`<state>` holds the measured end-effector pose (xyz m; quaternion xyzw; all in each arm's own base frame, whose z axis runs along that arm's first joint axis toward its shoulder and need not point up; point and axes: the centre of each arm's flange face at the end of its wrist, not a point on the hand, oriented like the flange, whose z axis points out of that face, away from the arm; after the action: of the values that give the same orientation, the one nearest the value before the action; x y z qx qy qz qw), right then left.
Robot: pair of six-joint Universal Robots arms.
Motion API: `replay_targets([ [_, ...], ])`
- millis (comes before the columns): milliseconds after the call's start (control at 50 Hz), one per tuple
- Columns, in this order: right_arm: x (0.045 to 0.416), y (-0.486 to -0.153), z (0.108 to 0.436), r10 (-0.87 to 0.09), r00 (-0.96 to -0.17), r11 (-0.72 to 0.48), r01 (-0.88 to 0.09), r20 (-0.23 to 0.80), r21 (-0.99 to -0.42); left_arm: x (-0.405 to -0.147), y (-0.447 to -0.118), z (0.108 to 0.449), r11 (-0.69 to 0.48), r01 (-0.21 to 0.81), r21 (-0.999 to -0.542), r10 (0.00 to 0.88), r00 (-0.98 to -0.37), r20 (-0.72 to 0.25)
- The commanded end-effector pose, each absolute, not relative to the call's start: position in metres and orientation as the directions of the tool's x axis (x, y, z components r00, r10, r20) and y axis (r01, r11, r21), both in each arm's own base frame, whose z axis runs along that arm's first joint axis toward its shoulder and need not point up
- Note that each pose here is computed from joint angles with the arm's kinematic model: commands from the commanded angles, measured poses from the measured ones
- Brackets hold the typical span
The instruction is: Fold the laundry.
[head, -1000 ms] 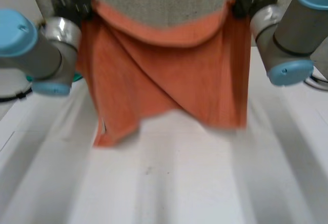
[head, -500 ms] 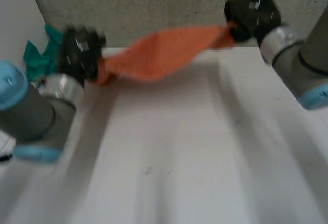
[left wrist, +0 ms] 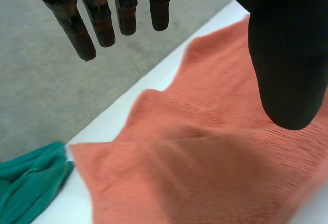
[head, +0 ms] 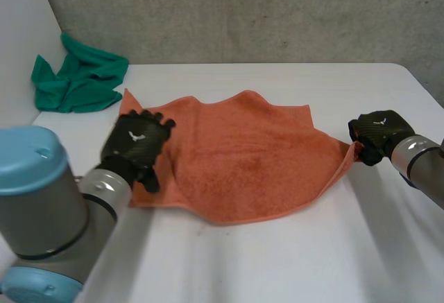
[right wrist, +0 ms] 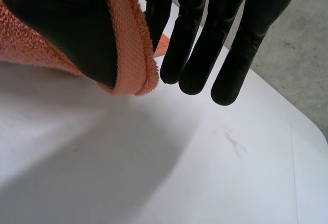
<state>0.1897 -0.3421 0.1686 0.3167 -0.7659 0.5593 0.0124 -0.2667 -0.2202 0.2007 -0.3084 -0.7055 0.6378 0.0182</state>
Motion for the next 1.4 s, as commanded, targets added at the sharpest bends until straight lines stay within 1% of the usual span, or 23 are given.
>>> replay_targets([
  [20,0.181,-0.344,0.168,-0.439,-0.814,0.159,-0.487,0.381,-0.859,-0.236,-0.229,0.198,0.106,0.413,-0.905,0.438,-0.836,-0.33],
  [60,0.174,-0.349,0.169,-0.417,-0.823,0.154,-0.482,0.386,-0.862,-0.224,-0.234,0.19,0.148,0.413,-0.899,0.435,-0.843,-0.316],
  [120,0.168,-0.355,0.173,-0.395,-0.83,0.146,-0.479,0.393,-0.865,-0.213,-0.242,0.183,0.177,0.405,-0.897,0.437,-0.849,-0.297],
  [220,0.16,-0.364,0.177,-0.366,-0.838,0.134,-0.479,0.406,-0.868,-0.192,-0.261,0.175,0.205,0.369,-0.907,0.481,-0.845,-0.235],
  [320,0.154,-0.371,0.179,-0.346,-0.845,0.126,-0.472,0.407,-0.873,-0.18,-0.272,0.165,0.23,0.353,-0.907,0.505,-0.84,-0.199],
  [380,0.155,-0.371,0.178,-0.346,-0.845,0.127,-0.472,0.407,-0.872,-0.176,-0.275,0.159,0.239,0.372,-0.897,0.511,-0.834,-0.21],
  [520,0.155,-0.372,0.18,-0.342,-0.846,0.118,-0.471,0.41,-0.874,-0.175,-0.274,0.139,0.248,0.464,-0.85,0.55,-0.79,-0.271],
  [640,0.155,-0.373,0.181,-0.34,-0.845,0.112,-0.472,0.413,-0.874,-0.177,-0.266,0.131,0.247,0.502,-0.829,0.57,-0.767,-0.295],
  [700,0.155,-0.373,0.179,-0.341,-0.845,0.116,-0.472,0.411,-0.874,-0.178,-0.267,0.13,0.226,0.511,-0.829,0.57,-0.759,-0.313],
  [760,0.156,-0.372,0.179,-0.345,-0.844,0.116,-0.473,0.411,-0.873,-0.175,-0.273,0.129,0.201,0.512,-0.835,0.549,-0.765,-0.337],
  [900,0.156,-0.37,0.177,-0.347,-0.844,0.122,-0.473,0.409,-0.873,-0.173,-0.277,0.119,0.223,0.518,-0.826,0.537,-0.772,-0.339],
  [1080,0.156,-0.369,0.175,-0.351,-0.844,0.126,-0.473,0.406,-0.872,-0.173,-0.287,0.114,0.215,0.52,-0.826,0.526,-0.775,-0.35],
  [1260,0.156,-0.368,0.175,-0.353,-0.843,0.13,-0.473,0.405,-0.871,-0.175,-0.294,0.118,0.191,0.522,-0.832,0.517,-0.774,-0.367],
  [1400,0.156,-0.367,0.173,-0.356,-0.842,0.133,-0.474,0.404,-0.87,-0.176,-0.299,0.112,0.201,0.526,-0.827,0.518,-0.773,-0.366],
])
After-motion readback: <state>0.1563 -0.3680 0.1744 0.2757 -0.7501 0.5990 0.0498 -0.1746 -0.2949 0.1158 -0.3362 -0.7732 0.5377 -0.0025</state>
